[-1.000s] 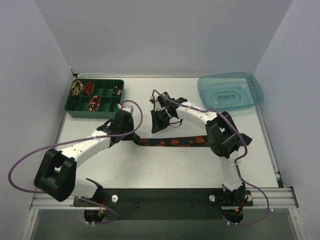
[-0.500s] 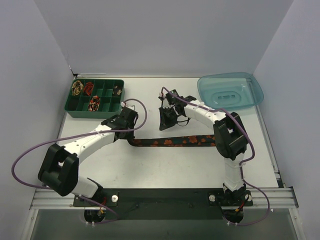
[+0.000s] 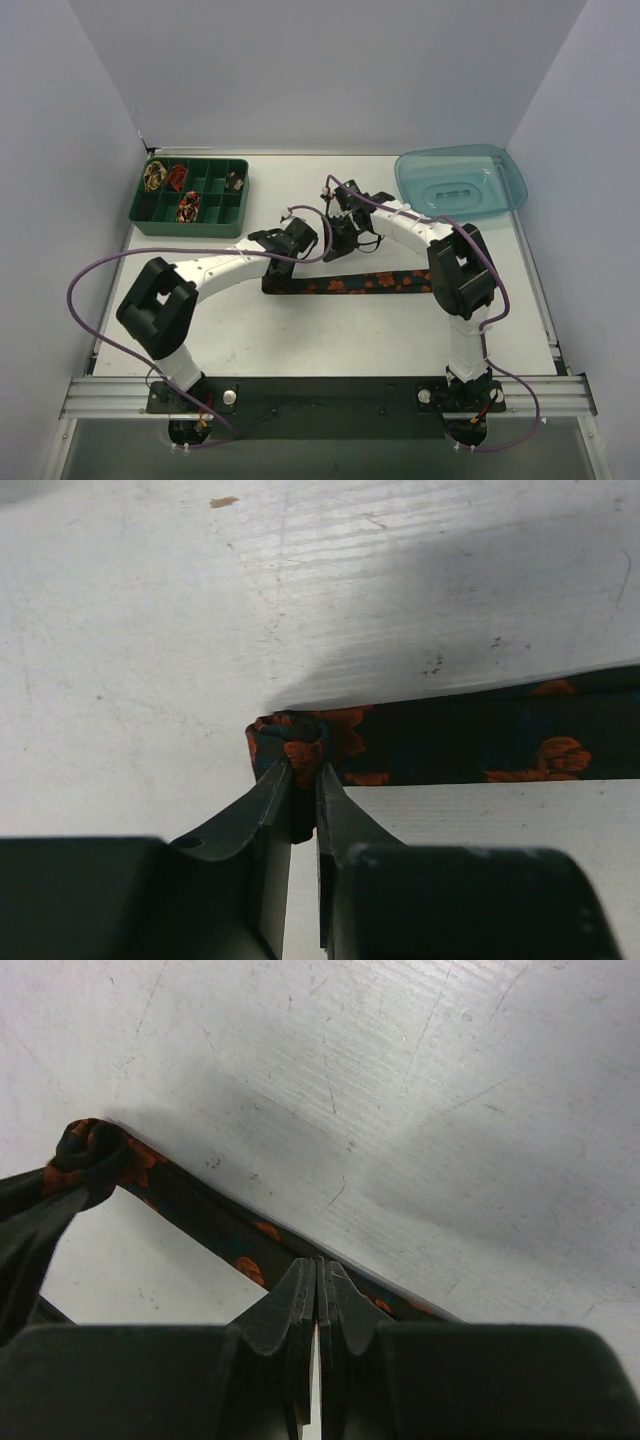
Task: Roll the ties
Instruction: Roll the tie at the center of the board.
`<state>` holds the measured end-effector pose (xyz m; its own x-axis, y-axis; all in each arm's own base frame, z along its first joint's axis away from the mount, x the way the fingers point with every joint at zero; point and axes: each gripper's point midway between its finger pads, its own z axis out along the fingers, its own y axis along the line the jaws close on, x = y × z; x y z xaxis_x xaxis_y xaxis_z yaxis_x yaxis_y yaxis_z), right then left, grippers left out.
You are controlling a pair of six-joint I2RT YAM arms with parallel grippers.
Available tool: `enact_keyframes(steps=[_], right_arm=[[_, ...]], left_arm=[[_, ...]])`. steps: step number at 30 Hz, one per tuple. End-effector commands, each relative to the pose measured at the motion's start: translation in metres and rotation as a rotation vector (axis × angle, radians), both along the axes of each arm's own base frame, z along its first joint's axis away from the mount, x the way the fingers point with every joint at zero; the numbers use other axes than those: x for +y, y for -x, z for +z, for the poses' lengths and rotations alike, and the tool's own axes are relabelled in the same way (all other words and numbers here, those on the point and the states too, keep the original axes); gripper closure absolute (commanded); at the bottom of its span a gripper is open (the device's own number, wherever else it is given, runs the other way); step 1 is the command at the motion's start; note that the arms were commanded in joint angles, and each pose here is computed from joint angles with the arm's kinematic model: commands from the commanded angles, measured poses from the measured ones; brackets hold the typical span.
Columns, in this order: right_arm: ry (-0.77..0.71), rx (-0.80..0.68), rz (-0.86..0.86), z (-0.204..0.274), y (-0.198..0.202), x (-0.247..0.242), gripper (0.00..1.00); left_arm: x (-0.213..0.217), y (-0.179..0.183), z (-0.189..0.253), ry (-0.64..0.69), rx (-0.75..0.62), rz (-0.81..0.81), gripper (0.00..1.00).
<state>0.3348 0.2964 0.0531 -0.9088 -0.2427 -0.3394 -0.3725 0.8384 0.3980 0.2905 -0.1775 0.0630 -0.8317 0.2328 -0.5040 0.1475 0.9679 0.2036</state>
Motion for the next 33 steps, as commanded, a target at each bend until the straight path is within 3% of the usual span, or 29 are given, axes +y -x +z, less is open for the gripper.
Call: enact_keyframes(steps=[1, 6, 9, 13, 14, 16, 26, 33], right_arm=[[0.006, -0.013, -0.003, 0.015, 0.005, -0.009, 1.00], [0.009, -0.005, 0.001, 0.012, 0.007, -0.009, 1.00], [0.012, -0.002, 0.000, 0.010, 0.007, -0.010, 1.00], [0.018, 0.005, 0.003, 0.006, 0.008, -0.011, 1.00], [0.018, 0.011, 0.005, 0.004, 0.008, -0.011, 1.00], [0.018, 0.017, 0.008, 0.003, 0.010, -0.011, 1.00], [0.023, 0.029, 0.016, -0.001, 0.014, -0.012, 1.00], [0.015, 0.030, 0.017, 0.001, 0.013, -0.010, 1.00]], left_arm=[[-0.011, -0.002, -0.002, -0.103, 0.015, -0.029, 1.00], [-0.035, 0.001, -0.015, -0.082, 0.032, -0.057, 1.00], [-0.050, 0.002, -0.020, 0.001, 0.042, -0.066, 0.93], [-0.065, 0.003, -0.024, 0.085, 0.055, -0.071, 0.79], [-0.066, 0.005, -0.027, 0.097, 0.069, -0.068, 0.70], [-0.068, 0.002, -0.028, 0.129, 0.062, -0.044, 0.64], [-0.070, 0.000, -0.034, 0.384, 0.066, 0.017, 0.61], [-0.066, 0.005, -0.045, 0.405, 0.097, 0.029, 0.60]])
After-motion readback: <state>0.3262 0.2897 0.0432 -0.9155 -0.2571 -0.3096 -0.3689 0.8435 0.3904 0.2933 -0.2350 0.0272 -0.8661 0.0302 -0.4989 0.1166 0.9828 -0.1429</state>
